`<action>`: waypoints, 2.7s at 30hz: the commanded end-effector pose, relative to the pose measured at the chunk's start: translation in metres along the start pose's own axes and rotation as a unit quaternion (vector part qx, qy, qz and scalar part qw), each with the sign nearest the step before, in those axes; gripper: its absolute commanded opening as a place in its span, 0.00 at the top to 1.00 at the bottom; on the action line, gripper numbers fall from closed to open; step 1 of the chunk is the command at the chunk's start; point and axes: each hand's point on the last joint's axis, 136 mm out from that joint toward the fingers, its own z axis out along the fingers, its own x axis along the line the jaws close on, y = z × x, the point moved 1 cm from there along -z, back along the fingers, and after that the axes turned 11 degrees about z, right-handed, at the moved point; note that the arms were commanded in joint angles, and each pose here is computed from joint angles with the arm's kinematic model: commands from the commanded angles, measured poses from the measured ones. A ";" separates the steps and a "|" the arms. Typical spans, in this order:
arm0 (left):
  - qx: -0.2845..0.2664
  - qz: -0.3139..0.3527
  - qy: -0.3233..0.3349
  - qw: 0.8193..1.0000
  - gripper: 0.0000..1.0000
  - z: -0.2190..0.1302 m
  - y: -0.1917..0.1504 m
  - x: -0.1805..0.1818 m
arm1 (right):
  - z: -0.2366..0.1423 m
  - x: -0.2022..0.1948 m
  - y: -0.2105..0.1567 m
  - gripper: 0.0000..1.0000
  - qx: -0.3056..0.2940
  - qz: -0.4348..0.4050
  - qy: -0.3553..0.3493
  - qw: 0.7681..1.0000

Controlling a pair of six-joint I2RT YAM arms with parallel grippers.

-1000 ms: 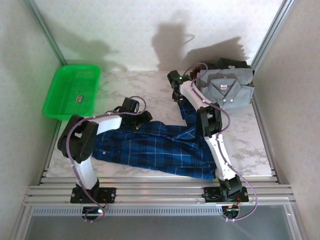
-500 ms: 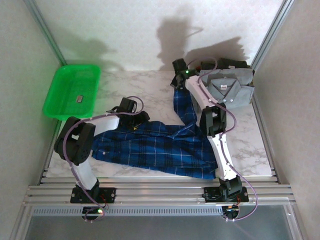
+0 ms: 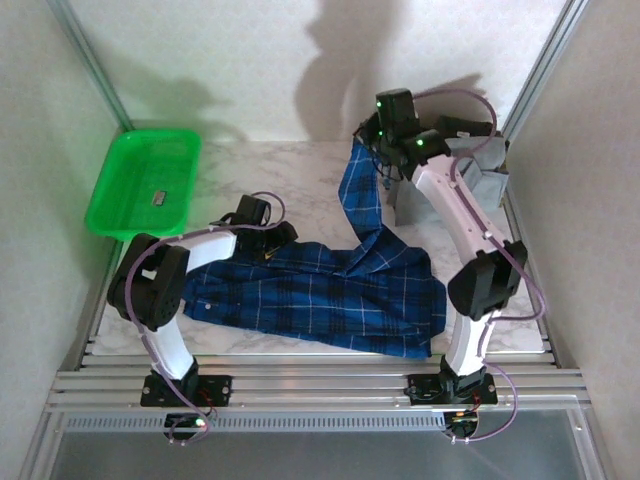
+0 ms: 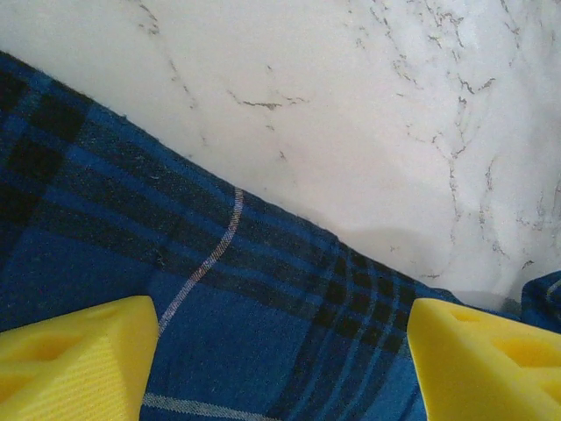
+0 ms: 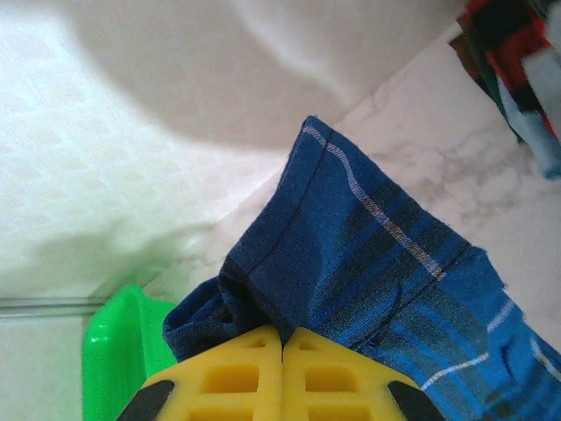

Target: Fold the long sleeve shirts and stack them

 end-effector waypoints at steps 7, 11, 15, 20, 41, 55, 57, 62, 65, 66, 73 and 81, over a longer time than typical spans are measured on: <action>-0.001 0.029 -0.023 0.999 0.25 -0.006 0.006 -0.009 | -0.060 -0.058 -0.026 1.00 -0.063 0.114 -0.036 0.991; 0.006 0.042 -0.031 0.999 0.25 -0.006 0.006 -0.013 | -0.090 -0.092 -0.016 1.00 -0.109 0.117 -0.066 0.985; 0.015 0.056 -0.034 0.998 0.25 -0.003 0.004 -0.013 | -0.121 -0.110 0.004 1.00 -0.166 0.110 -0.096 0.975; 0.028 0.069 -0.040 0.996 0.26 -0.001 -0.001 -0.016 | -0.132 -0.124 0.015 0.97 -0.206 0.110 -0.138 0.962; -0.005 0.117 -0.080 0.990 0.26 -0.029 -0.011 -0.075 | -0.046 -0.144 -0.003 0.95 -0.068 0.017 -0.234 0.970; -0.080 0.030 -0.089 0.992 0.25 -0.076 0.008 -0.085 | -0.105 -0.179 -0.104 0.96 0.069 0.092 -0.157 0.981; -0.086 0.021 -0.089 0.992 0.25 -0.083 0.009 -0.085 | -0.114 -0.205 -0.125 0.96 0.070 0.123 -0.173 0.975; -0.105 0.010 -0.076 0.992 0.25 -0.099 0.002 -0.081 | -0.136 -0.264 -0.176 0.94 0.073 0.149 -0.226 0.960; -0.106 0.016 -0.069 0.992 0.25 -0.103 -0.012 -0.084 | -0.146 -0.285 -0.199 0.79 0.088 0.155 -0.249 0.952; -0.103 0.019 -0.065 0.992 0.25 -0.102 -0.020 -0.085 | -0.152 -0.289 -0.203 0.66 0.090 0.152 -0.257 0.950; -0.091 0.014 -0.051 0.994 0.23 -0.102 -0.071 -0.095 | -0.204 -0.267 -0.165 0.33 0.062 0.057 -0.251 0.964; -0.013 -0.020 -0.102 0.995 0.20 -0.108 -0.159 -0.123 | -0.218 -0.234 -0.115 0.21 0.024 -0.142 -0.232 0.962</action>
